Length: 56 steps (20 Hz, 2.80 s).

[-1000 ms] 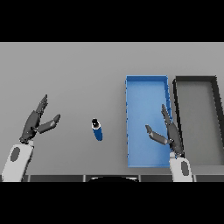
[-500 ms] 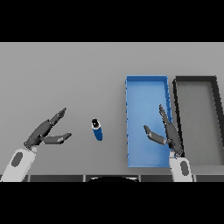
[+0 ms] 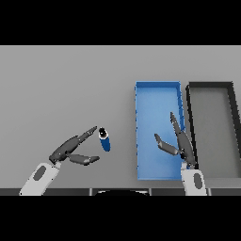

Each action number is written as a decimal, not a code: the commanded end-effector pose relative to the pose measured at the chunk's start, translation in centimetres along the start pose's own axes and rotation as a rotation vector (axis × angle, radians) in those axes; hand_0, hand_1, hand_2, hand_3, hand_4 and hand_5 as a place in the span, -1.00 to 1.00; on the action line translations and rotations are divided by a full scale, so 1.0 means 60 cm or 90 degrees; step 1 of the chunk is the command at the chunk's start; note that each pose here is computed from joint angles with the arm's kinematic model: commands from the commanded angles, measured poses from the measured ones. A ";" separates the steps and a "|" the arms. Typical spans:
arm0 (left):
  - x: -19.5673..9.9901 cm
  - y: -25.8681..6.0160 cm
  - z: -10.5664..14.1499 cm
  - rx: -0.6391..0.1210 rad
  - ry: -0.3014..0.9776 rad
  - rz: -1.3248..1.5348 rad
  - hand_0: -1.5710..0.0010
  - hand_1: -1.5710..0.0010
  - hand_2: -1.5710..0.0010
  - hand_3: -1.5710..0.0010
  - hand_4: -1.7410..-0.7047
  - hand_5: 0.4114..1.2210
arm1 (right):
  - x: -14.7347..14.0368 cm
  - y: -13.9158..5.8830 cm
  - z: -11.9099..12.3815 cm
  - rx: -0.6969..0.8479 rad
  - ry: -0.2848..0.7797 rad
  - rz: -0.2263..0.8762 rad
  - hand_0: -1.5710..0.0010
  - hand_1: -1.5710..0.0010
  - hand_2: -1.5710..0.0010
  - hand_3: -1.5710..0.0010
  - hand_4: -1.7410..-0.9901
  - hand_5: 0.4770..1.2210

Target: Pick up the blue pipe and place it into the blue bin.

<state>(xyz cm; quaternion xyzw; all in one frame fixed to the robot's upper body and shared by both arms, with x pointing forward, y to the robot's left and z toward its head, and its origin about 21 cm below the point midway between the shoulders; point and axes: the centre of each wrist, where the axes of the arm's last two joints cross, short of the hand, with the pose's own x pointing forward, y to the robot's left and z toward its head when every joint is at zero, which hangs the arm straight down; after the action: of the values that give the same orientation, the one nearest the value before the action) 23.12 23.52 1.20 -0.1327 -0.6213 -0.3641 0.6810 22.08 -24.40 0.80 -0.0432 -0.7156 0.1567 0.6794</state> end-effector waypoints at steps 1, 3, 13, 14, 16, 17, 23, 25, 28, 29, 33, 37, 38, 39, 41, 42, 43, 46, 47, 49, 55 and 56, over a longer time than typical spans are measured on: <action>0.002 -0.002 -0.010 0.001 -0.016 -0.005 1.00 1.00 1.00 1.00 0.02 -0.82 | 0.002 -0.001 -0.001 0.000 -0.001 -0.002 1.00 1.00 1.00 1.00 0.18 -0.53; -0.006 -0.017 -0.027 0.008 -0.020 -0.007 1.00 1.00 1.00 1.00 0.01 -0.79 | 0.003 -0.004 -0.001 -0.001 0.001 -0.011 1.00 1.00 1.00 1.00 0.16 -0.53; -0.015 -0.066 -0.110 0.011 -0.046 -0.011 1.00 1.00 1.00 1.00 0.12 -0.80 | 0.001 -0.009 0.009 -0.008 0.007 -0.004 1.00 1.00 1.00 1.00 0.11 -0.49; -0.017 -0.068 -0.118 0.005 -0.050 0.006 1.00 1.00 1.00 1.00 0.09 -0.78 | -0.004 -0.009 0.013 -0.007 0.011 0.000 1.00 1.00 1.00 1.00 0.13 -0.50; -0.020 -0.076 -0.133 -0.004 -0.056 0.040 1.00 1.00 0.97 0.98 0.01 -0.69 | -0.003 -0.007 0.014 -0.004 0.006 -0.001 1.00 1.00 1.00 1.00 0.12 -0.50; -0.022 -0.078 -0.132 -0.003 -0.065 0.057 1.00 1.00 0.90 0.91 -0.03 -0.62 | -0.004 -0.006 0.011 -0.003 0.007 -0.008 1.00 1.00 1.00 1.00 0.12 -0.50; -0.021 -0.099 -0.141 -0.011 -0.090 0.114 -0.20 -0.30 -0.38 -0.40 -0.64 0.50 | -0.007 -0.010 0.013 -0.004 0.008 0.003 1.00 1.00 1.00 1.00 0.15 -0.50; -0.017 -0.101 -0.134 -0.012 -0.085 0.107 -0.49 -0.55 -0.61 -0.59 -0.76 0.68 | -0.002 -0.011 0.007 -0.001 0.007 0.000 1.00 1.00 1.00 1.00 0.16 -0.49; -0.012 -0.115 -0.134 -0.012 -0.105 0.098 -0.74 -0.77 -0.80 -0.76 -0.86 0.84 | 0.002 -0.009 0.002 -0.005 0.002 0.007 1.00 1.00 1.00 1.00 0.21 -0.50; -0.003 -0.111 -0.136 -0.008 -0.118 0.097 -0.79 -0.82 -0.84 -0.79 -0.88 0.87 | 0.002 -0.008 0.005 -0.006 0.001 0.013 1.00 1.00 1.00 1.00 0.23 -0.50; 0.041 -0.118 -0.145 -0.014 -0.201 0.096 -0.91 -0.93 -0.93 -0.84 -0.94 0.95 | -0.001 -0.010 0.003 -0.007 0.000 0.011 1.00 1.00 1.00 1.00 0.23 -0.51; 0.086 -0.115 -0.155 -0.031 -0.241 0.098 -0.96 -0.97 -0.97 -0.85 -0.96 0.98 | 0.001 -0.015 0.002 -0.001 0.000 0.031 1.00 1.00 1.00 1.00 0.23 -0.46; 0.099 -0.113 -0.156 -0.037 -0.250 0.092 -0.97 -0.98 -0.98 -0.84 -0.96 0.98 | -0.005 -0.019 0.004 0.000 0.008 0.031 1.00 1.00 1.00 1.00 0.23 -0.45; 0.106 -0.115 -0.156 -0.044 -0.250 0.088 -0.98 -0.98 -0.98 -0.84 -0.96 0.99 | -0.009 -0.011 0.005 0.001 0.011 0.029 1.00 1.00 1.00 1.00 0.24 -0.45; 0.120 -0.115 -0.156 -0.055 -0.247 0.088 -0.99 -0.99 -0.99 -0.84 -0.97 0.99 | -0.007 -0.018 0.005 -0.005 0.003 0.031 1.00 1.00 1.00 1.00 0.24 -0.44; 0.127 -0.121 -0.154 -0.061 -0.250 0.089 -0.99 -0.99 -0.99 -0.84 -0.97 0.99 | -0.010 -0.015 0.004 -0.005 0.003 0.032 1.00 1.00 1.00 1.00 0.25 -0.44; 0.134 -0.117 -0.156 -0.060 -0.246 0.085 -0.99 -0.99 -0.99 -0.84 -0.97 0.99 | -0.009 -0.009 0.009 0.000 -0.005 0.024 1.00 1.00 1.00 1.00 0.25 -0.43; 0.136 -0.115 -0.151 -0.062 -0.219 0.077 -1.00 -1.00 -1.00 -0.83 -0.98 1.00 | -0.004 -0.015 0.002 0.014 -0.007 0.023 1.00 1.00 1.00 1.00 0.26 -0.43; 0.134 -0.117 -0.152 -0.063 -0.217 0.074 -1.00 -1.00 -1.00 -0.83 -0.98 1.00 | -0.003 -0.019 -0.004 0.021 -0.005 0.024 1.00 1.00 1.00 1.00 0.26 -0.43; 0.131 -0.119 -0.156 -0.062 -0.207 0.073 -1.00 -1.00 -1.00 -0.84 -0.98 1.00 | -0.002 -0.027 -0.017 0.036 -0.005 0.026 1.00 1.00 1.00 1.00 0.30 -0.43; 0.131 -0.112 -0.159 -0.060 -0.217 0.077 -1.00 -1.00 -1.00 -0.83 -0.98 1.00 | 0.012 -0.047 -0.027 0.093 -0.072 -0.049 1.00 1.00 1.00 1.00 0.37 -0.54; 0.132 -0.113 -0.156 -0.064 -0.221 0.076 -1.00 -1.00 -1.00 -0.83 -0.98 1.00 | 0.025 -0.048 -0.028 0.125 -0.096 -0.087 1.00 1.00 1.00 1.00 0.36 -0.62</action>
<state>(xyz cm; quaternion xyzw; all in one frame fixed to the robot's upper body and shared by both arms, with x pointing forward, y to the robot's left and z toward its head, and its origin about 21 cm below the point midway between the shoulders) 25.35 10.24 5.01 -0.2661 -0.7016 -0.3254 0.5754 24.05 -26.46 3.10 0.0855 -0.7491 0.1824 0.6311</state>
